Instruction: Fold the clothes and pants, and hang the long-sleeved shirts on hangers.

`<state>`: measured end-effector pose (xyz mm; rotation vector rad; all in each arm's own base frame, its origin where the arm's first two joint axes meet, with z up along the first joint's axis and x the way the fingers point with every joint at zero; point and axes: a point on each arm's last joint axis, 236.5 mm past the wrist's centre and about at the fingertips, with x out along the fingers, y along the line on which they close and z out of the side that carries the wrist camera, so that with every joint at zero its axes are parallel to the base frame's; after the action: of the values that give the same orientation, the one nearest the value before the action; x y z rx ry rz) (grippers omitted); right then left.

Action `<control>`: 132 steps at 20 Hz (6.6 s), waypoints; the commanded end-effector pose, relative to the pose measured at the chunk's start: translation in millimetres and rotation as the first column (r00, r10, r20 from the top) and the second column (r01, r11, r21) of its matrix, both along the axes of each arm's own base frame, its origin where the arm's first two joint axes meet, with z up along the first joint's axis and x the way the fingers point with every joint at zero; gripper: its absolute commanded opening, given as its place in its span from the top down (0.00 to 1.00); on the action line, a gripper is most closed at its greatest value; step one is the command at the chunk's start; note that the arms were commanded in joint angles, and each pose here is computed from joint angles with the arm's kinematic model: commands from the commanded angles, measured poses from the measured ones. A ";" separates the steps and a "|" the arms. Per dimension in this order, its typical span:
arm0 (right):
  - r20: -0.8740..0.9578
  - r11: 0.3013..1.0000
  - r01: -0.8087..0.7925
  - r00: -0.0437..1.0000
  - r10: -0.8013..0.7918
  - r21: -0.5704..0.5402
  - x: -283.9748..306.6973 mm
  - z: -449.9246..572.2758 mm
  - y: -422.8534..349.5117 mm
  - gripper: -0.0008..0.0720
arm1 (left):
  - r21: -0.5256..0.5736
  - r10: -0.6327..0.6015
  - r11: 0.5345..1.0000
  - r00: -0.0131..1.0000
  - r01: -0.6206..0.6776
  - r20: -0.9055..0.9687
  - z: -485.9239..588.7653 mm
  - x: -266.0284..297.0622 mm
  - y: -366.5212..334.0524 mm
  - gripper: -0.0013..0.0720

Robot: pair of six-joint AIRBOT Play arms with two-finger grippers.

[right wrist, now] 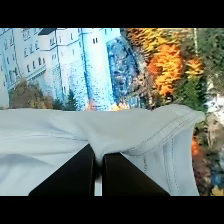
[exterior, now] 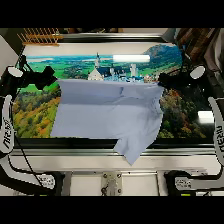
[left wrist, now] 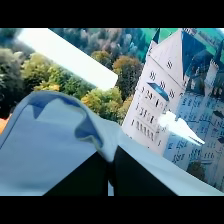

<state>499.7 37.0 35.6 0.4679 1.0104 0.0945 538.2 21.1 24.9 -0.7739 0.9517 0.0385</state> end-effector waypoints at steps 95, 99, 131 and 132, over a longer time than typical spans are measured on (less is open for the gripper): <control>-0.252 0.915 -0.299 0.939 0.232 -0.272 -213.2 -22.1 38.6 0.97 | 0.199 -0.103 0.968 0.965 0.152 -0.239 -42.8 -266.4 -27.9 0.97; -0.239 0.918 -0.289 0.944 0.226 -0.274 -165.7 -38.7 47.8 0.97 | 0.196 -0.162 0.956 0.949 0.219 -0.269 -56.5 -219.0 -39.7 0.97; -0.304 0.990 0.017 0.952 0.027 0.142 -131.1 -90.8 -98.5 0.00 | 0.236 -0.359 0.898 0.929 0.371 -0.091 10.1 -149.9 -114.5 0.97; -0.314 0.983 0.040 0.949 0.019 0.180 -133.4 -101.1 -102.9 0.00 | 0.233 -0.384 0.889 0.919 0.395 -0.093 8.7 -157.1 -125.6 0.97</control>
<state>383.5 -47.0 -42.7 0.5680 1.2791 0.0587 397.6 -76.2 29.3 -0.3823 1.1223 -0.1073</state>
